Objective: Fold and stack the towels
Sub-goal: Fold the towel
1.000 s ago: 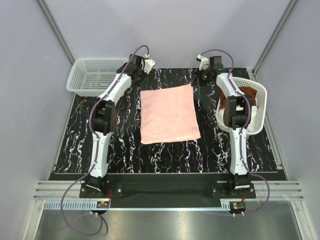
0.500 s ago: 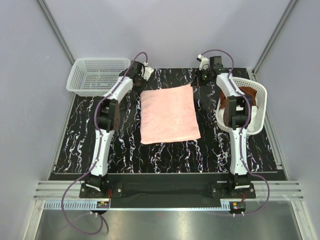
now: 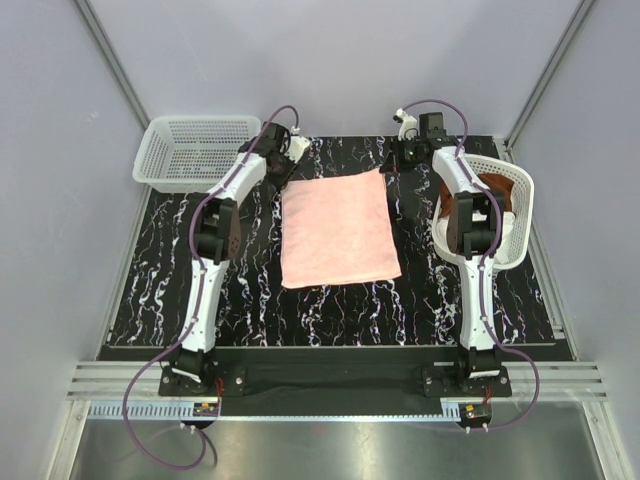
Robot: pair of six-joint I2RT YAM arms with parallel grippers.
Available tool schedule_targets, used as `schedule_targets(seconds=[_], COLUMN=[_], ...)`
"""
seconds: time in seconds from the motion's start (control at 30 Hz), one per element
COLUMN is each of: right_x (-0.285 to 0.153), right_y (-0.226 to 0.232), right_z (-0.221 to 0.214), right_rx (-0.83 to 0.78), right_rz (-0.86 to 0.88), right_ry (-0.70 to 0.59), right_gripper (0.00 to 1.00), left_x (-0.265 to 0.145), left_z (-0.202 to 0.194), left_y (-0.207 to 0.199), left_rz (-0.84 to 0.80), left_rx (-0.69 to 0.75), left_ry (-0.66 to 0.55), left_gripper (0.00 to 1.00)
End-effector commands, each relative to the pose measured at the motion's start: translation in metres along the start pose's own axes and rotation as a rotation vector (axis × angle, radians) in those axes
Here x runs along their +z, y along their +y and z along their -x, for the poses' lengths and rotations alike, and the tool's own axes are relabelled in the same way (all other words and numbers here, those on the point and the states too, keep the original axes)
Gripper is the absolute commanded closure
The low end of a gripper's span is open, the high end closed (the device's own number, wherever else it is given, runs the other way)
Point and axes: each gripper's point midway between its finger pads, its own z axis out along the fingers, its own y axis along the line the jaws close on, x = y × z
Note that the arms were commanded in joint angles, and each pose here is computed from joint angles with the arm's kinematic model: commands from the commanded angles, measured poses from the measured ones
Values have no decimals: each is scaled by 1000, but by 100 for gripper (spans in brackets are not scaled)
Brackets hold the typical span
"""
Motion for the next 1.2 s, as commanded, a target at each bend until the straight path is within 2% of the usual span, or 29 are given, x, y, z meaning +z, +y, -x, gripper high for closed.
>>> schedule_targets(seconds=[0.0,0.37,0.53,0.6,0.7,0.97,1.17], right_x=[-5,-4,-3,-3,-9,-19,-21], right_y=[5,6,4,5,9,12,20], right_z=[15,16,14,14,17,32,27], right_rx=[-11,4,7,14,21,-12,35], right_rz=[23,39,32,33,35,14,39], right_ry=[-38,-31,-21,-20,-28,-73,-58], right_gripper=[100,100,100,100,100,100,100], left_x=[1,4,5,5,3,-34,-50], left_z=[17,17,16,15,17,41,34], left_y=[5,12,8,5,2,-1,9], left_rz=[-16,-55,-46,-41,-27,-7,51], left_rx=[23,-8,16,33,52,22,-28], left_ry=[-53,-59,-47,-34,-38,-142,-103], left_gripper=[60,65,80,91,100,100,100])
